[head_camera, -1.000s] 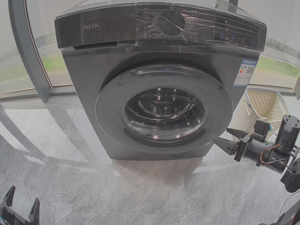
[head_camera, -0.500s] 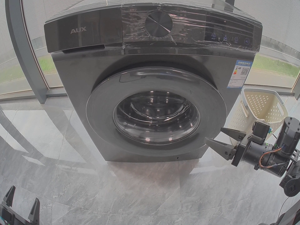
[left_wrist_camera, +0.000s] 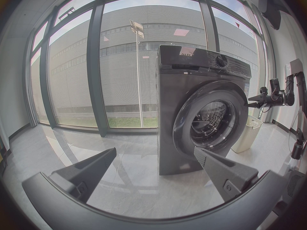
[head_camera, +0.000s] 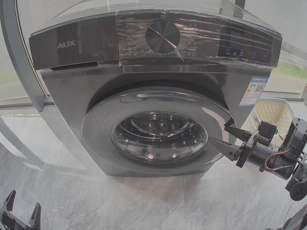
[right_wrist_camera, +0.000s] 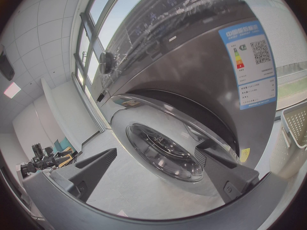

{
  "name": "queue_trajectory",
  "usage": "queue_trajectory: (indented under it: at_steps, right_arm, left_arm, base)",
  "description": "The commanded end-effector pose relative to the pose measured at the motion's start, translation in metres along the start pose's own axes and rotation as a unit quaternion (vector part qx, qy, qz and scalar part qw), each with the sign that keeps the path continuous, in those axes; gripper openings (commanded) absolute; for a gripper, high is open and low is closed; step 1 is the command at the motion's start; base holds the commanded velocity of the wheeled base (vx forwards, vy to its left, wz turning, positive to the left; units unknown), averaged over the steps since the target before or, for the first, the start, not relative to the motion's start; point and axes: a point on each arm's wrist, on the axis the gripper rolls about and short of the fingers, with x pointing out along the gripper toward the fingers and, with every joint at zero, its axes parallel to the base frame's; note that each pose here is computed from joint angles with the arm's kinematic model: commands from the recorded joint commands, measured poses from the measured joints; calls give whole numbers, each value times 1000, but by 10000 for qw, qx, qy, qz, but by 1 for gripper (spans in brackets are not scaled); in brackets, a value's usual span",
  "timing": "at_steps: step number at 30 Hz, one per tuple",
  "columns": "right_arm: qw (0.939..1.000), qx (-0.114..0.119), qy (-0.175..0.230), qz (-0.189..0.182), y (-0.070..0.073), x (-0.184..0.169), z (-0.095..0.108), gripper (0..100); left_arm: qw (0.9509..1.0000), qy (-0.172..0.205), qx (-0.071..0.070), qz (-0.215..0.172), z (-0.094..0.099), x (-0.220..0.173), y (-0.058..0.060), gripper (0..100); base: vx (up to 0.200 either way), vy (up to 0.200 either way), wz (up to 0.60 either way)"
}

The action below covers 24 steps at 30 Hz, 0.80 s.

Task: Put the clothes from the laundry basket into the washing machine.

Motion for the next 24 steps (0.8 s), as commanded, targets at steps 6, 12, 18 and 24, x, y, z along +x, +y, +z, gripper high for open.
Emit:
queue_trajectory:
  at_steps: [6,12,18,24]
  right_arm:
    - [9993,-55,-307,-226,-3,8,12,100]
    - [9981,-63,-402,-471,-6,12,13,100]
    - [9983,-56,-364,-441,-3,10,11,100]
    - [9995,-285,-55,-102,18,-25,-3,100]
  left_arm:
    - [10000,6,-4,3,-5,0,0,100]
    - [10000,6,-4,3,-5,0,0,100]
    - [10000,6,-4,3,-5,0,0,100]
    - [10000,6,-12,-4,-5,0,0,100]
  base:
    - [0,0,0]
    - [0,0,0]
    - [0,0,0]
    - [0,0,0]
